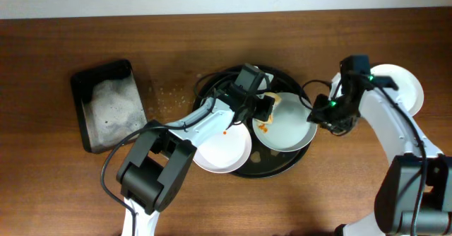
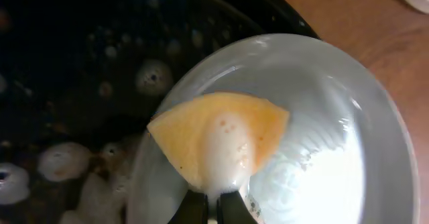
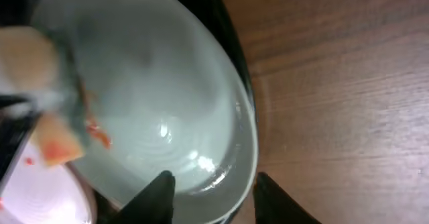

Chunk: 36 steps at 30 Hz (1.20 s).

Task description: Clean dirty plates on tray and stack at the side

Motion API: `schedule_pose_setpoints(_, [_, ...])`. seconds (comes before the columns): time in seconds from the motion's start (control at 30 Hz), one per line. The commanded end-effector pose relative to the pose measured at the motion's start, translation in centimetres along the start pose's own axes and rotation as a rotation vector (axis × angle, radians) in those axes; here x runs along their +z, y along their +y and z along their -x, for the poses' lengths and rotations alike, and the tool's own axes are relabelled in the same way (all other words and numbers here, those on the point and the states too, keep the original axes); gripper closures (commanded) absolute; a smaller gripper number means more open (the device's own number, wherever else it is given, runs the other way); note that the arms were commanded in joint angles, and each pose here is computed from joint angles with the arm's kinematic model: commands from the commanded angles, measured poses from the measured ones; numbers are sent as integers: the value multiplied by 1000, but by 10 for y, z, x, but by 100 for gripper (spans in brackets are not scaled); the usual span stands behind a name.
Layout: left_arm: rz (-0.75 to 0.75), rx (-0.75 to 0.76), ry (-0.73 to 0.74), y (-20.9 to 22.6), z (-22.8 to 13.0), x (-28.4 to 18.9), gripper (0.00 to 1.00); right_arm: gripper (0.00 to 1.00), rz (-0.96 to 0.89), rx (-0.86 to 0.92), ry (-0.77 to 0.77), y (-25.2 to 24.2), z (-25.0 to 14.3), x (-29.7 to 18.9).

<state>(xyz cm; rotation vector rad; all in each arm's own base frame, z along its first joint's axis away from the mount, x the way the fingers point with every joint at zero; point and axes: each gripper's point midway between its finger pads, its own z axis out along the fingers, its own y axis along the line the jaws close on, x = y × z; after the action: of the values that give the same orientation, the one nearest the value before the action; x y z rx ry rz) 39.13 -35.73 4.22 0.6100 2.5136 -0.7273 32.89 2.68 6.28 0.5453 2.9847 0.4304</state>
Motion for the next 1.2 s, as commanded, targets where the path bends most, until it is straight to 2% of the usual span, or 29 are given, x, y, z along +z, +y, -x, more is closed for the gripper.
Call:
schedule_pose_setpoints(0.0, [-139,-6,24,-22,1,-1,100,64,-16,49,-16,-8,-5,16])
schedule_pose_setpoints(0.03, [-151,-5,28,-24,1,-2,100,64,-16,50,-15,-10,-7,19])
schedule_pose_setpoints(0.1, [-151,-5,28,-24,1,-2,100,54,-46,51,-18,-16,-8,21])
schedule_pose_setpoints(0.17, [-150,-6,30,-24,0,-2,100,54,-89,52,-30,-25,-8,24])
schedule_pose_setpoints(0.27, [-153,1,36,-25,-1,-2,100,76,-86,74,-39,-28,-10,31])
schedule_pose_setpoints(0.37, [-157,41,43,-30,-3,-1,100,86,-77,73,-52,-26,-7,32])
schedule_pose_setpoints(0.47, [-170,78,43,-41,-4,0,100,89,-77,72,-52,-26,-7,32])
schedule_pose_setpoints(0.53, [-167,85,56,-43,-8,1,100,96,-77,72,-52,-26,-7,32])
schedule_pose_setpoints(0.7, [-164,85,63,-47,-3,-3,100,96,-77,73,-51,-26,-7,32])
schedule_pose_setpoints(0.83, [-43,49,162,-21,-32,8,100,96,-77,72,-52,-26,-7,32])
schedule_pose_setpoints(0.97, [-45,-3,254,-13,-63,30,100,96,-77,73,-51,-26,-7,32])
schedule_pose_setpoints(1.07, [105,-35,231,14,-47,22,100,96,-77,73,-51,-26,-7,32])
schedule_pose_setpoints(1.13, [308,10,178,39,-10,0,100,96,-77,73,-51,-26,-7,32])
schedule_pose_setpoints(1.17, [337,44,162,39,5,-9,100,96,-77,73,-51,-26,-7,32])
